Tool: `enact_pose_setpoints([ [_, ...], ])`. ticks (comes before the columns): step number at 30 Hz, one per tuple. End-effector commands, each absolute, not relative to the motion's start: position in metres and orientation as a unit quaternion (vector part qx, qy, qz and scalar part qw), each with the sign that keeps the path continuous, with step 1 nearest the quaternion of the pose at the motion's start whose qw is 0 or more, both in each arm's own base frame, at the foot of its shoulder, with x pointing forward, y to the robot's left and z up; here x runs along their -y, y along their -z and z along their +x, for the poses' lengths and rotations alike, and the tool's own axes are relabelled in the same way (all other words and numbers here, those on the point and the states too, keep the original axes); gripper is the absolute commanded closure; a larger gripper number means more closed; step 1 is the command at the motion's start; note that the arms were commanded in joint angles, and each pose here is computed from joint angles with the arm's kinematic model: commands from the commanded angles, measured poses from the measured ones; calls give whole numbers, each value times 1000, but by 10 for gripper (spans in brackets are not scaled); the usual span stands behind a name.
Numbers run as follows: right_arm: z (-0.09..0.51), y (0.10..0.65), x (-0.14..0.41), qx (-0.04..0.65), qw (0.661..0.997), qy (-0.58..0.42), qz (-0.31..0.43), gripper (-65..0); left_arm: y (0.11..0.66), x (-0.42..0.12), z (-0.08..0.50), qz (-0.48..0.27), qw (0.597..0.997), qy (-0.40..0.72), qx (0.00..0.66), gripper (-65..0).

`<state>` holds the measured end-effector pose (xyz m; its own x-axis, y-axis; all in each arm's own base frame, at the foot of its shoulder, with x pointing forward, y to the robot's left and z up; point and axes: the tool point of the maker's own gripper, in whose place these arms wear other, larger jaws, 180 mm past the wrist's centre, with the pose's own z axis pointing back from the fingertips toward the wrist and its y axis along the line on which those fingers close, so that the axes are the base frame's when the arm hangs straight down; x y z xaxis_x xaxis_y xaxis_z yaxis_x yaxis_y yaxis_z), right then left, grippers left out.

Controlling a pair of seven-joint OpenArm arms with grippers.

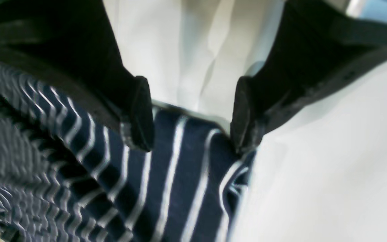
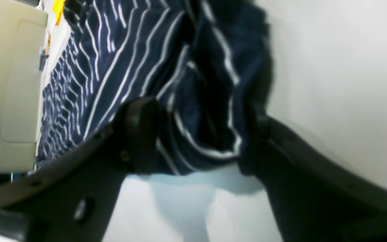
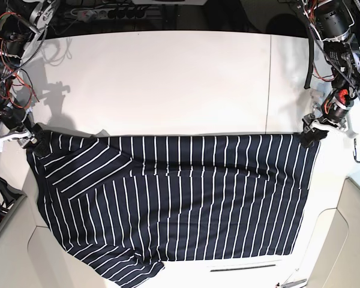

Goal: Fold the T-shirt properly
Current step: 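Drag the held shoulder edge with both grippers to straighten the shirt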

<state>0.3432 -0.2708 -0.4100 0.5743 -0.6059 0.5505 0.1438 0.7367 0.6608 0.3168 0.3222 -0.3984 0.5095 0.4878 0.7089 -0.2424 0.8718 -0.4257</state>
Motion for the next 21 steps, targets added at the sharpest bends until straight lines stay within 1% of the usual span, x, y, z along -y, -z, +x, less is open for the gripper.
enact_pose_setpoints([
  [1, 354, 398, 270, 417, 837, 208, 287, -356, 385, -330, 327, -126, 852, -205, 464, -395],
  [3, 357, 400, 259, 411, 841, 196, 293, -342, 381, -331, 332, -123, 851, -203, 469, -391],
  [4, 359, 401, 255, 408, 843, 191, 294, -307, 380, -331, 333, -123, 850, -202, 470, -367],
  [5, 359, 402, 251, 405, 845, 187, 296, -260, 379, -331, 333, -124, 850, -202, 471, -322],
  [8, 360, 402, 245, 402, 846, 180, 299, -93, 381, -332, 333, -121, 852, -200, 469, -134],
  [9, 361, 401, 244, 403, 846, 180, 300, -40, 381, -332, 332, -117, 853, -198, 468, -87],
  [10, 362, 401, 244, 404, 845, 180, 300, 0, 382, -333, 332, -115, 854, -197, 467, -48],
  [11, 364, 400, 244, 405, 845, 179, 300, 0, 382, -333, 332, -112, 855, -196, 466, -15],
  [12, 364, 400, 244, 405, 846, 178, 299, 0, 383, -334, 331, -111, 857, -195, 465, 0],
  [21, 362, 384, 249, 410, 852, 156, 288, 0, 371, -342, 331, -105, 862, -181, 462, 0],
])
